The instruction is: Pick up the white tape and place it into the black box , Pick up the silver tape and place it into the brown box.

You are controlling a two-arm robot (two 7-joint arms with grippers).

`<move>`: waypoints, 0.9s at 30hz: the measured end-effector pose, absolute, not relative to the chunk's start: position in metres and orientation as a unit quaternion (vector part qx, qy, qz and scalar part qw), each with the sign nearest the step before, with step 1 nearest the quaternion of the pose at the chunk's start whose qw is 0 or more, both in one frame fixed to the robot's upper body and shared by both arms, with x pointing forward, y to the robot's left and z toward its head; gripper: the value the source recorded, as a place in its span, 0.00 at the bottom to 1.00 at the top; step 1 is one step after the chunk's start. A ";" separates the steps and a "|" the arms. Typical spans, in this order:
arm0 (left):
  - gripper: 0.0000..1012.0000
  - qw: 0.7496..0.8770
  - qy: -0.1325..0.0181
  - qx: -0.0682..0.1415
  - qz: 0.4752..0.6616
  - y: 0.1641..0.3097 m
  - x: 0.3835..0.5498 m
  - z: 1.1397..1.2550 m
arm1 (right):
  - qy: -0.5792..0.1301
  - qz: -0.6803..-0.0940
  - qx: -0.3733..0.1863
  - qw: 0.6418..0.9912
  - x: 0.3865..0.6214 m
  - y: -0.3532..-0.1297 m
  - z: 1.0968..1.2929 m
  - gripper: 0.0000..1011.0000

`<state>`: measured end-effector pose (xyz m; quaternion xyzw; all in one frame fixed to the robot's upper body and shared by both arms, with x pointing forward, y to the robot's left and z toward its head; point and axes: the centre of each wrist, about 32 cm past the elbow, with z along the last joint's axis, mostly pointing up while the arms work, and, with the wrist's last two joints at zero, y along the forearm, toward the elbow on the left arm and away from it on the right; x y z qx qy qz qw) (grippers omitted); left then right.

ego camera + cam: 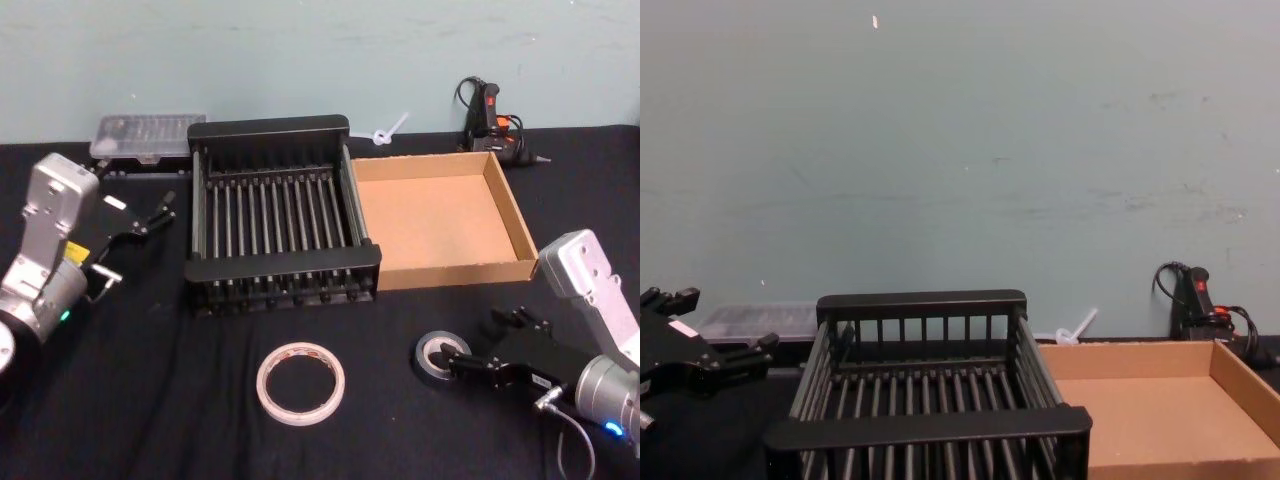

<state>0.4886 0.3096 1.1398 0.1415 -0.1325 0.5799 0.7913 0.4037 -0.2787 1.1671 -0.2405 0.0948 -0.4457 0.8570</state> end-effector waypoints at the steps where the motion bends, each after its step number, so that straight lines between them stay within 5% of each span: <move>1: 0.99 0.791 -0.132 0.142 0.580 0.310 0.489 1.140 | 0.095 -0.446 -0.242 0.857 0.404 -0.279 1.167 0.99; 27: 0.99 0.791 -0.132 0.141 0.580 0.310 0.489 1.140 | 0.104 -0.446 -0.257 0.851 0.412 -0.274 1.162 0.99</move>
